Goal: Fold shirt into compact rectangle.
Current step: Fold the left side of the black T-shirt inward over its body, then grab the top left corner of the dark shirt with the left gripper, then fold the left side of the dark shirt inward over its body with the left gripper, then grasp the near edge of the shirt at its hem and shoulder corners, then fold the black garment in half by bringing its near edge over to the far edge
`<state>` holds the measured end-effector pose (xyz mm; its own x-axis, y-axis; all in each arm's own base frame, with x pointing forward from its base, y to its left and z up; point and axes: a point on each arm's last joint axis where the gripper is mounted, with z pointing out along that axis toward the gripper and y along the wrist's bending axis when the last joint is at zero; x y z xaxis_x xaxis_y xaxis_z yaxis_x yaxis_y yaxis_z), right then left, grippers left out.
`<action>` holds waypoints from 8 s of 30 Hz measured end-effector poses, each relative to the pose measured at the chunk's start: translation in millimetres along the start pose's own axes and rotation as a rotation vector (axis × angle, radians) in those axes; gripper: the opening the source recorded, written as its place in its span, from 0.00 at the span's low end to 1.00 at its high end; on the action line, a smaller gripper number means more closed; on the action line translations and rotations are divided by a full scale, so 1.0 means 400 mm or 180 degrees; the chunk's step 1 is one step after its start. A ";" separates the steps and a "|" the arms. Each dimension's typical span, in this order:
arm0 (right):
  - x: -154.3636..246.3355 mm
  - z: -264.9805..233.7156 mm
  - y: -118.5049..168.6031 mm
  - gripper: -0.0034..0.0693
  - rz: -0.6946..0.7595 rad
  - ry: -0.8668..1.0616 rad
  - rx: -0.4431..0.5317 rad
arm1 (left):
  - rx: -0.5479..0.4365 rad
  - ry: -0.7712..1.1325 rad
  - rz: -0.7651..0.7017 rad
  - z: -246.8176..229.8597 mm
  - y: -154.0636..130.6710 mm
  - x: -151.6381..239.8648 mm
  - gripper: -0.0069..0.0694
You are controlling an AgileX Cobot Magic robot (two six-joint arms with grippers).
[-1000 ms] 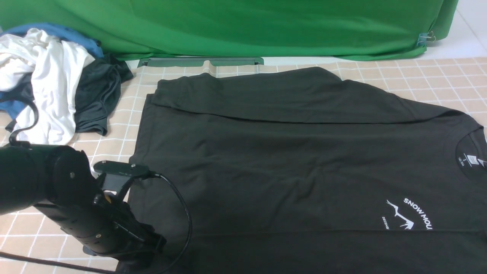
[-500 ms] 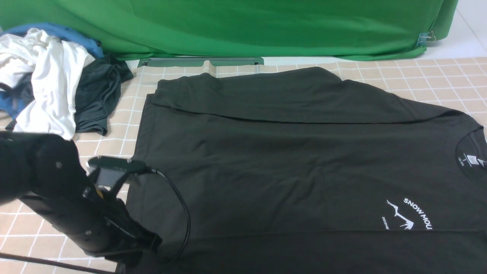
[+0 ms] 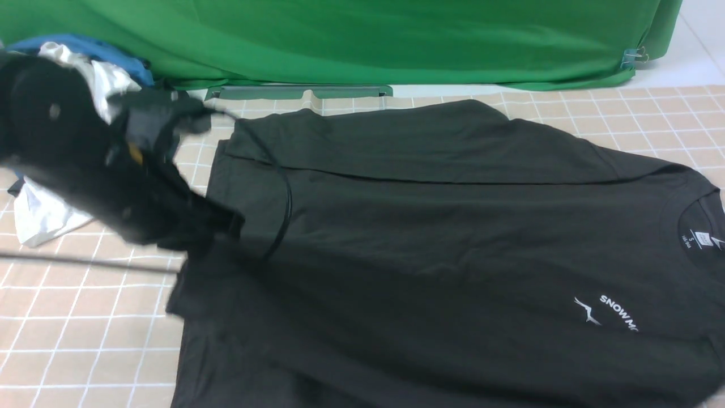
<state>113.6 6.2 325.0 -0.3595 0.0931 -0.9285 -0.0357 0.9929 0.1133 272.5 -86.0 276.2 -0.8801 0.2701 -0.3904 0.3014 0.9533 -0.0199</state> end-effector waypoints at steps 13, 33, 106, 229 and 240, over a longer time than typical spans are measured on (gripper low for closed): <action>0.000 0.000 0.000 0.11 0.0011 -0.0005 -0.0005 | -0.0362 0.0096 0.0177 0.100 0.028 -0.120 0.13; 0.000 0.000 0.002 0.13 0.0061 0.0001 -0.0032 | -0.0538 -0.0320 -0.0488 0.210 0.108 -0.223 0.60; 0.002 0.000 0.002 0.17 -0.0073 0.0024 -0.0035 | 0.0339 0.0331 -0.0824 0.089 0.070 -0.158 0.14; 0.293 0.416 0.082 0.11 -0.1084 0.3655 -0.0307 | 0.0216 0.0235 -0.1266 -0.015 -0.018 0.347 0.14; 0.126 0.365 0.094 0.11 -0.1230 0.3026 -0.0289 | 0.0251 -0.0409 -0.1224 -0.105 -0.014 0.216 0.14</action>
<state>230.2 59.1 231.0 -0.8963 -0.3676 -0.2482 -0.3617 0.9296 -0.0707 179.4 -62.3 281.4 -0.8827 -0.1276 -0.4523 -0.0089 0.9668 -0.2554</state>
